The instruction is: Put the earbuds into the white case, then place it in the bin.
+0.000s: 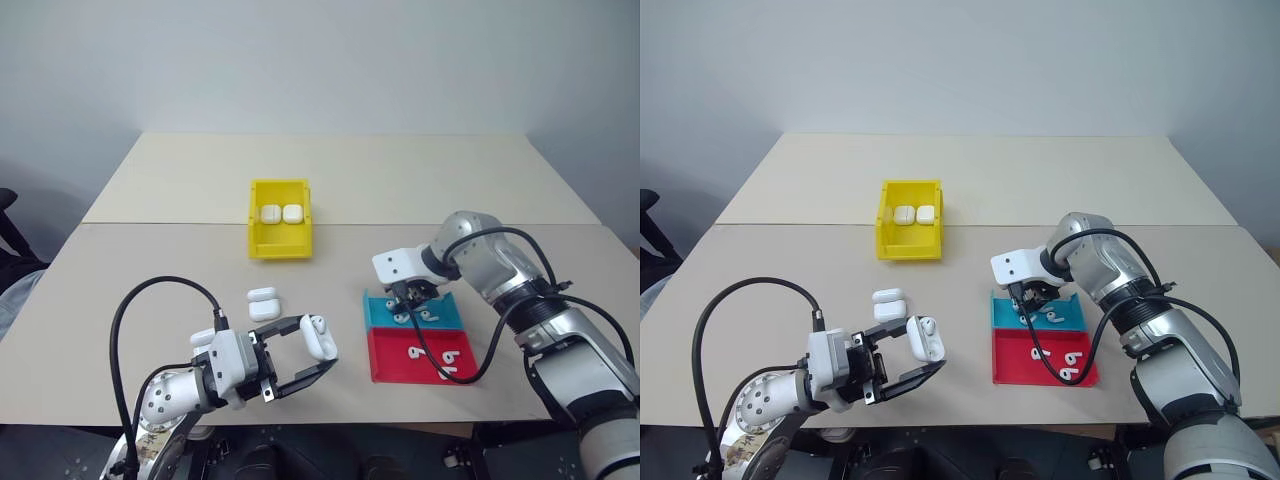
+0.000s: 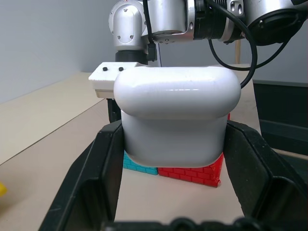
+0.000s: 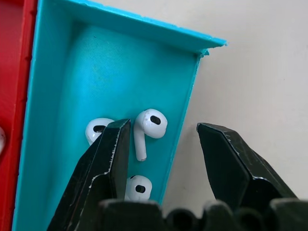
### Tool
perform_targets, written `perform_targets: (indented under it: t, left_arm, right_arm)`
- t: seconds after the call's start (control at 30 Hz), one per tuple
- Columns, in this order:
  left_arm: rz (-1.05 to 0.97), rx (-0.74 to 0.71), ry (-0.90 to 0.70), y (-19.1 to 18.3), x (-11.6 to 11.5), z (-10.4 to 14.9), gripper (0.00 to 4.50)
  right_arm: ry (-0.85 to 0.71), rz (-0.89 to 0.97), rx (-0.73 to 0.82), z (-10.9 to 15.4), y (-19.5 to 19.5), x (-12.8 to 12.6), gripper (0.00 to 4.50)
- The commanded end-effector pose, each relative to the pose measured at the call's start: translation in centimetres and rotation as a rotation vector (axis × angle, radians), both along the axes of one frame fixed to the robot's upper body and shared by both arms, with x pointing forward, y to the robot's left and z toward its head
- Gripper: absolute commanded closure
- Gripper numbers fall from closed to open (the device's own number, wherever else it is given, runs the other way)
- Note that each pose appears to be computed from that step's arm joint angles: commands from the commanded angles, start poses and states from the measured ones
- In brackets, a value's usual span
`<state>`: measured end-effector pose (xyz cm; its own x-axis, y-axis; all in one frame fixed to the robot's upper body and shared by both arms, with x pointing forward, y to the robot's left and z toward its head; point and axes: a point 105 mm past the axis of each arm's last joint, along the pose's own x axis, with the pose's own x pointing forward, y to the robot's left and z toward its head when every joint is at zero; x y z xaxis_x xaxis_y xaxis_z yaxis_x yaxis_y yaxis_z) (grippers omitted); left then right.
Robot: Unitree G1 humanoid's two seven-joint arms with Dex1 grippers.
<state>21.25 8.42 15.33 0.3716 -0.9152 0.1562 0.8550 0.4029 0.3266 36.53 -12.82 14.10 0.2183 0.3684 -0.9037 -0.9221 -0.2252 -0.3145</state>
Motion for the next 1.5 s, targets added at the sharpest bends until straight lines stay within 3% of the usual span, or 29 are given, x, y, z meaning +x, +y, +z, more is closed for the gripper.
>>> perform_targets:
  t: [0.03, 0.1, 0.63, 0.73, 1.27, 1.33, 1.5]
  left_arm:
    - [-0.016, -0.008, -0.043, -0.37, -0.38, 0.83, 1.73]
    - [-0.012, -0.01, -0.042, -0.4, -0.28, 0.88, 1.73]
    - [-0.013, -0.002, -0.039, -0.28, -0.26, 0.86, 1.73]
    - [-0.013, 0.0, -0.038, -0.28, -0.24, 0.84, 1.73]
    - [-0.012, 0.007, -0.043, -0.31, -0.13, 0.78, 1.73]
    - [-0.012, 0.007, -0.044, -0.31, -0.12, 0.79, 1.73]
    - [-0.013, 0.008, -0.045, -0.33, -0.11, 0.78, 1.73]
  right_arm:
    - [-0.004, 0.024, 0.011, 0.25, 0.36, -0.24, 2.0]
    - [-0.008, 0.028, 0.003, 0.2, 0.26, -0.25, 2.42]
    - [-0.01, 0.034, -0.017, -0.24, 0.05, -0.31, 2.42]
    - [-0.009, 0.037, -0.018, -0.27, 0.02, -0.35, 3.01]
    - [-0.012, 0.049, -0.029, -0.49, 0.01, -0.47, 3.01]
    - [-0.011, 0.051, -0.03, -0.52, 0.03, -0.51, 3.37]
    - [-0.01, 0.054, -0.028, -0.58, 0.05, -0.59, 3.37]
